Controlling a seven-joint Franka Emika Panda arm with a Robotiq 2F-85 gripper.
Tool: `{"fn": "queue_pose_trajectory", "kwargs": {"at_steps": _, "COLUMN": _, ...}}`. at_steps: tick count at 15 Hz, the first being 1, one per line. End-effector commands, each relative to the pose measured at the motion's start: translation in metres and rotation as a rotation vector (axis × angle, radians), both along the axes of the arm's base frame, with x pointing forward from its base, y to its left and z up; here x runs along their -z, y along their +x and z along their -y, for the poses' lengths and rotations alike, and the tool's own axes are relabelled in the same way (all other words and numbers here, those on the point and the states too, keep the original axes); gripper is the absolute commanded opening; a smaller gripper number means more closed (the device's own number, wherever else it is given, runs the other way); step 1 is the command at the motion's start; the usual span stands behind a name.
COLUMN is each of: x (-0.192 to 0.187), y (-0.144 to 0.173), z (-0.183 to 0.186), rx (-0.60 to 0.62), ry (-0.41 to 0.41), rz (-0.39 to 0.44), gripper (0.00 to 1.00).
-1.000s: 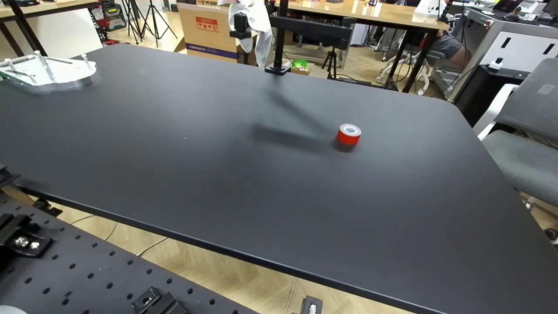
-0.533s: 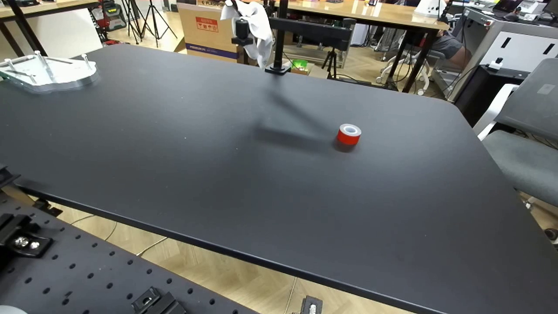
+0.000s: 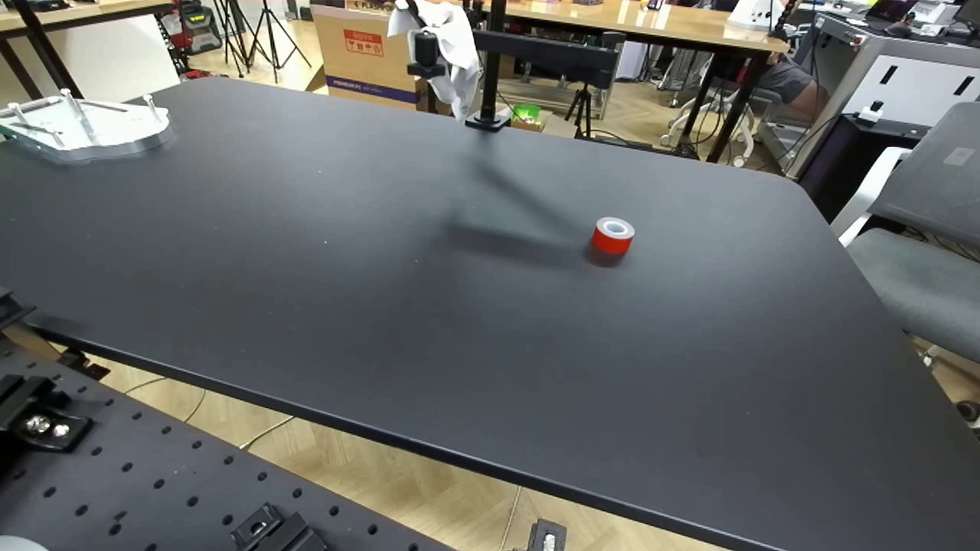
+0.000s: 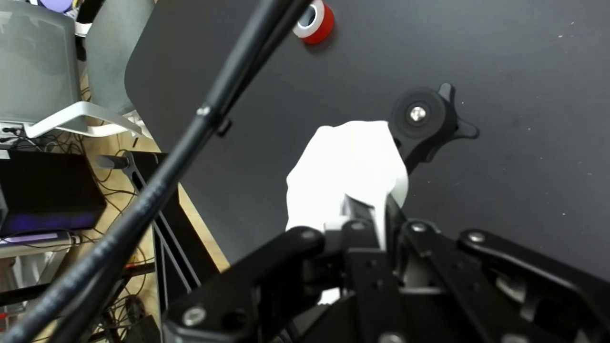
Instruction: Hang the cloth on the black stand
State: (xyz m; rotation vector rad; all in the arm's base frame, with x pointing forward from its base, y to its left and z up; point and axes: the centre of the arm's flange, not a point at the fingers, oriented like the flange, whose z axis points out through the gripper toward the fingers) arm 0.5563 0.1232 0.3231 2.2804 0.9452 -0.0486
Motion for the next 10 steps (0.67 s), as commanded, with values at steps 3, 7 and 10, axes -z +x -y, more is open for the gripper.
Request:
{"fn": "queue_pose_trajectory", "kwargs": {"at_steps": 3, "x": -0.001, "y": 0.003, "z": -0.003, "rx": -0.029, "ry": -0.017, "rz": -0.027, "gripper": 0.57}}
{"fn": "queue_pose_trajectory", "kwargs": {"at_steps": 7, "x": -0.002, "y": 0.002, "z": -0.014, "rx": -0.063, "ry": -0.031, "rz": -0.026, "gripper": 0.83}}
{"fn": "queue_pose_trajectory", "kwargs": {"at_steps": 10, "x": -0.004, "y": 0.000, "z": -0.024, "rx": -0.088, "ry": -0.035, "rz": -0.020, "gripper": 1.00}}
